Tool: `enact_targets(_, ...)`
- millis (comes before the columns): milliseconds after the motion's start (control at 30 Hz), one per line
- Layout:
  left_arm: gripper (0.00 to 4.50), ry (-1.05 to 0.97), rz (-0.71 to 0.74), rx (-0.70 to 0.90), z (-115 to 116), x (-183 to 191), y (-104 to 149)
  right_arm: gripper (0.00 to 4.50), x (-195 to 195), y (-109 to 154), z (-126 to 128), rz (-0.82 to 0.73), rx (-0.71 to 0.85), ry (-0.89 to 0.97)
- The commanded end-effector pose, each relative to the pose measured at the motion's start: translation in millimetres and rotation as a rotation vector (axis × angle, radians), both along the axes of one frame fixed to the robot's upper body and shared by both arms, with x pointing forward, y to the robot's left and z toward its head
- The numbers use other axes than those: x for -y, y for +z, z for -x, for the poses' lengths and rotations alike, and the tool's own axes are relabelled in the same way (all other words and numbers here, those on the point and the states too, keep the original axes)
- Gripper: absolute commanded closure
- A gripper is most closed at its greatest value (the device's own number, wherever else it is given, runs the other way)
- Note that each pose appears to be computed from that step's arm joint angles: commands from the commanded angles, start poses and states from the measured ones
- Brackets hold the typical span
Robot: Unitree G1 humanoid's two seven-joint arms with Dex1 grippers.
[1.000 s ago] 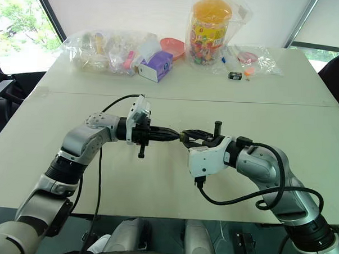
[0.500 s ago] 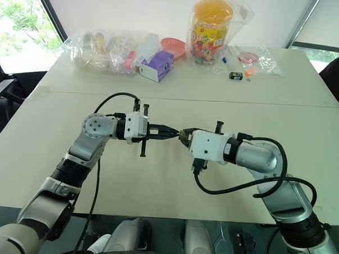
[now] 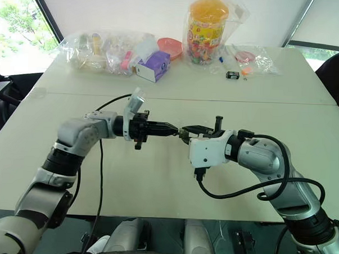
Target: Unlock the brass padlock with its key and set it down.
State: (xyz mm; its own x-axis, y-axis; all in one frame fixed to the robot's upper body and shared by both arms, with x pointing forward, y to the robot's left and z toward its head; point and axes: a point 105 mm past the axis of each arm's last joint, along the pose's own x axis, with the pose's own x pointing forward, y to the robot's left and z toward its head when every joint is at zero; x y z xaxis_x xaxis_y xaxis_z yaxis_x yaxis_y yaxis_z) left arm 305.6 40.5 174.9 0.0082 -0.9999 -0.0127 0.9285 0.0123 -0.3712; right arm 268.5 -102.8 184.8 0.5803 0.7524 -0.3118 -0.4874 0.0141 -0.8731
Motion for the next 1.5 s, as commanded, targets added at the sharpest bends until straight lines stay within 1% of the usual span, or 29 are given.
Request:
enact_targets(33, 3.10, -0.047, 0.015, -0.019, 9.4, 1.3, 10.4, 3.82, 3.3, 2.2, -0.1, 0.051, 0.069, 0.013)
enact_targets(67, 2.71, -0.041, 0.001, -0.009, 9.5, 1.7, 8.0, 3.82, 4.0, 1.0, 0.1, 0.055, 0.066, 0.014)
enact_targets(100, 2.17, -0.022, -0.012, -0.012, 7.7, 2.8, 5.0, 3.82, 4.2, 0.8, 0.1, 0.051, 0.065, 0.014)
enact_targets(167, 1.22, -0.013, -0.028, -0.009, 7.9, 4.7, 0.3, 3.82, 4.5, 0.9, 0.3, 0.043, 0.063, 0.012)
enact_targets(233, 0.19, 0.004, -0.060, 0.022, 6.6, 6.6, -5.9, 3.82, 4.6, 0.9, 0.9, 0.042, 0.062, 0.013)
enact_targets(267, 0.04, 0.012, -0.067, 0.030, 5.5, 7.8, -8.3, 3.82, 4.5, 0.9, 1.0, 0.042, 0.062, 0.013)
enact_targets(500, 0.04, 0.063, -0.091, 0.061, -3.2, 19.5, -22.3, 3.82, 2.1, 1.8, 2.6, 0.052, 0.072, 0.026)
enact_targets(800, 0.04, 0.106, -0.031, 0.028, -14.0, 26.6, -15.0, 3.82, 0.1, 0.1, 4.7, 0.056, 0.068, 0.028)
enact_targets(833, 0.54, 0.106, -0.032, 0.028, -14.4, 26.9, -15.3, 3.82, 0.1, -0.1, 4.8, 0.057, 0.067, 0.028)
enact_targets(867, 0.85, 0.106, -0.033, 0.028, -14.4, 27.1, -15.6, 3.82, 0.1, -0.3, 4.9, 0.058, 0.066, 0.027)
enact_targets(967, 2.38, 0.094, -0.038, 0.031, -12.4, 27.7, -17.7, 3.82, 0.1, -0.5, 5.0, 0.059, 0.064, 0.026)
enact_targets(1000, 2.97, 0.087, -0.042, 0.033, -11.1, 27.9, -18.8, 3.82, 0.1, -0.5, 5.0, 0.060, 0.063, 0.026)
enact_targets(1033, 3.36, 0.077, -0.046, 0.032, -9.3, 28.1, -20.0, 3.82, 0.1, -0.4, 5.0, 0.060, 0.064, 0.025)
enact_targets(1100, 4.38, 0.063, -0.052, 0.029, -6.6, 28.3, -21.8, 3.82, 0.1, 0.1, 5.0, 0.062, 0.066, 0.024)
enact_targets(1133, 4.45, 0.056, -0.055, 0.027, -5.3, 28.5, -22.6, 3.82, 0.1, 0.3, 5.0, 0.063, 0.067, 0.024)
enact_targets(1267, 4.45, 0.038, -0.062, 0.015, -1.4, 29.3, -25.1, 3.82, -0.3, 1.4, 5.3, 0.066, 0.069, 0.027)
enact_targets(1433, 4.45, 0.053, -0.066, 0.024, -3.5, 29.1, -25.6, 3.82, 0.4, -0.3, 5.9, 0.077, 0.036, 0.026)
enact_targets(1500, 4.50, 0.056, -0.066, 0.028, -5.5, 27.2, -24.9, 2.78, 0.2, -1.7, 7.3, 0.061, 0.003, 0.022)
